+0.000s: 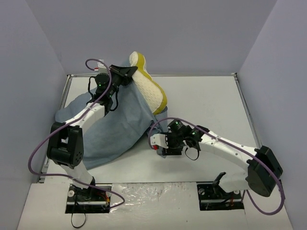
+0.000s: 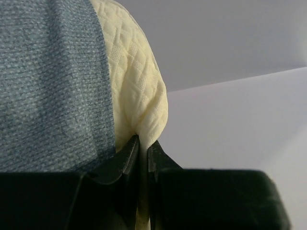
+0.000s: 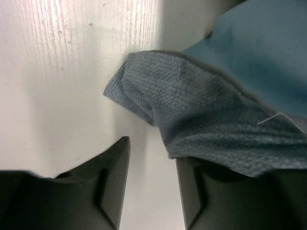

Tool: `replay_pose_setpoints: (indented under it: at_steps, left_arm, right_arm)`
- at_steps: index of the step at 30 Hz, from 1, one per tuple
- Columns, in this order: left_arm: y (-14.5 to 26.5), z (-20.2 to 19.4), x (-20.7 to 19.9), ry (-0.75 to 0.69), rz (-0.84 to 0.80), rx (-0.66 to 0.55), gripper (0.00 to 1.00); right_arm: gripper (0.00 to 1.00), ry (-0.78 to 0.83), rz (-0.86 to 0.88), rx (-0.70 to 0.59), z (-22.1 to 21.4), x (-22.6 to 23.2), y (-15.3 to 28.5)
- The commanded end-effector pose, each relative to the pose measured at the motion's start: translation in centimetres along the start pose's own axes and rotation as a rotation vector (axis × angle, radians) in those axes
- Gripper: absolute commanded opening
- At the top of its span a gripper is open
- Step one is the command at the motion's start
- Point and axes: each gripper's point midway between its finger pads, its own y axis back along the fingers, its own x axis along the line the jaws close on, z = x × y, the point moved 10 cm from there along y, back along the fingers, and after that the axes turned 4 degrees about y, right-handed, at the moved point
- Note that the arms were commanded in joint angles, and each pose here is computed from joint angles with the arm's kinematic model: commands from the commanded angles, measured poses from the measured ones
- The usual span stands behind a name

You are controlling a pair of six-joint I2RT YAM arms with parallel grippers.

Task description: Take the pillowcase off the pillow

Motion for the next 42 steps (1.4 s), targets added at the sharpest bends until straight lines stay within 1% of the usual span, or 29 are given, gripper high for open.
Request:
replay_pose_setpoints:
  at_steps: [1, 2, 3, 4, 6, 7, 9, 10, 11, 12, 13, 15, 16, 18, 22, 25, 30, 35, 37, 39, 41, 42]
  left_arm:
    - [1.2, 1.0, -7.4, -0.037, -0.306, 0.014, 0.02]
    - [1.2, 0.9, -6.9, -0.045, -0.292, 0.029, 0.02]
    - [1.1, 0.7, -6.2, -0.055, -0.28, 0.045, 0.02]
    - [1.2, 0.3, -5.0, -0.065, -0.26, 0.078, 0.02]
    - [1.1, 0.0, -3.5, -0.073, -0.247, 0.095, 0.02]
    - [1.2, -0.3, -2.6, -0.073, -0.251, 0.108, 0.02]
    - [1.0, -0.8, -1.1, -0.065, -0.241, 0.126, 0.02]
    - [1.0, -1.5, -0.8, -0.063, -0.251, 0.148, 0.02]
    - [0.8, -2.0, -0.1, -0.057, -0.246, 0.161, 0.02]
    - [0.7, -3.0, -0.2, -0.053, -0.26, 0.184, 0.02]
    - [0.6, -3.5, 0.1, -0.05, -0.261, 0.191, 0.02]
    - [0.4, -4.5, 0.6, -0.041, -0.26, 0.208, 0.02]
    - [0.3, -5.5, 0.7, -0.041, -0.26, 0.227, 0.02]
    - [0.2, -6.1, 0.7, -0.042, -0.265, 0.241, 0.02]
    - [0.1, -7.2, 0.6, -0.045, -0.27, 0.266, 0.02]
    - [0.2, -7.5, 0.5, -0.047, -0.277, 0.282, 0.02]
    - [0.3, -8.4, 0.4, -0.044, -0.28, 0.315, 0.02]
    - [-0.3, -8.9, 0.3, -0.043, -0.29, 0.326, 0.02]
    - [-0.7, -9.1, -0.1, -0.04, -0.302, 0.332, 0.02]
    - [-0.9, -9.4, -0.5, -0.043, -0.313, 0.344, 0.02]
    - [-1.1, -9.9, -0.8, -0.045, -0.325, 0.362, 0.02]
    - [-1.2, -9.9, -0.9, -0.048, -0.325, 0.366, 0.02]
  right_arm:
    - [0.54, 0.011, -0.106, -0.081, 1.7, -0.3, 4.9]
    - [0.72, 0.019, -0.134, -0.133, 2.4, -0.7, 6.5]
    - [0.78, 0.002, -0.172, -0.171, 2.6, -1.4, 8.5]
    - [0.82, -0.004, -0.233, -0.24, 3.9, -2.3, 12.1]
    - [0.86, -0.086, -0.287, -0.319, 3.7, -4.0, 15.6]
    - [0.91, -0.142, -0.344, -0.37, 4.4, -5.0, 17.8]
    - [0.93, -0.258, -0.403, -0.419, 3.7, -6.9, 19.3]
    - [0.94, -0.421, -0.391, -0.455, 3.8, -8.1, 19.0]
    - [0.94, -0.496, -0.376, -0.48, 3.7, -8.8, 18.7]
    - [1.0, -0.59, -0.37, -0.485, 3.3, -10.4, 17.5]
    - [1.0, -0.766, -0.348, -0.514, 3.6, -10.9, 16.9]
    - [1.0, -0.847, -0.331, -0.561, 4.1, -12.4, 16.2]
    - [1.0, -0.94, -0.293, -0.594, 4.2, -13.1, 15.5]
    - [1.0, -0.962, -0.269, -0.657, 5.0, -14.2, 15.4]
    - [1.0, -1.033, -0.24, -0.619, 4.4, -16.2, 13.1]
    - [1.0, -1.082, -0.198, -0.574, 3.4, -16.5, 10.8]
    - [1.0, -1.118, -0.119, -0.551, 2.6, -16.5, 8.3]
    - [0.95, -1.161, -0.005, -0.576, 2.3, -16.2, 6.2]
    - [0.89, -1.184, 0.017, -0.561, 1.8, -16.0, 5.2]
    - [0.8, -1.195, 0.028, -0.556, 1.5, -16.0, 4.6]
    - [0.63, -1.196, 0.048, -0.575, 1.3, -16.2, 4.6]
    - [0.45, -1.203, 0.049, -0.582, 1.0, -16.4, 4.8]
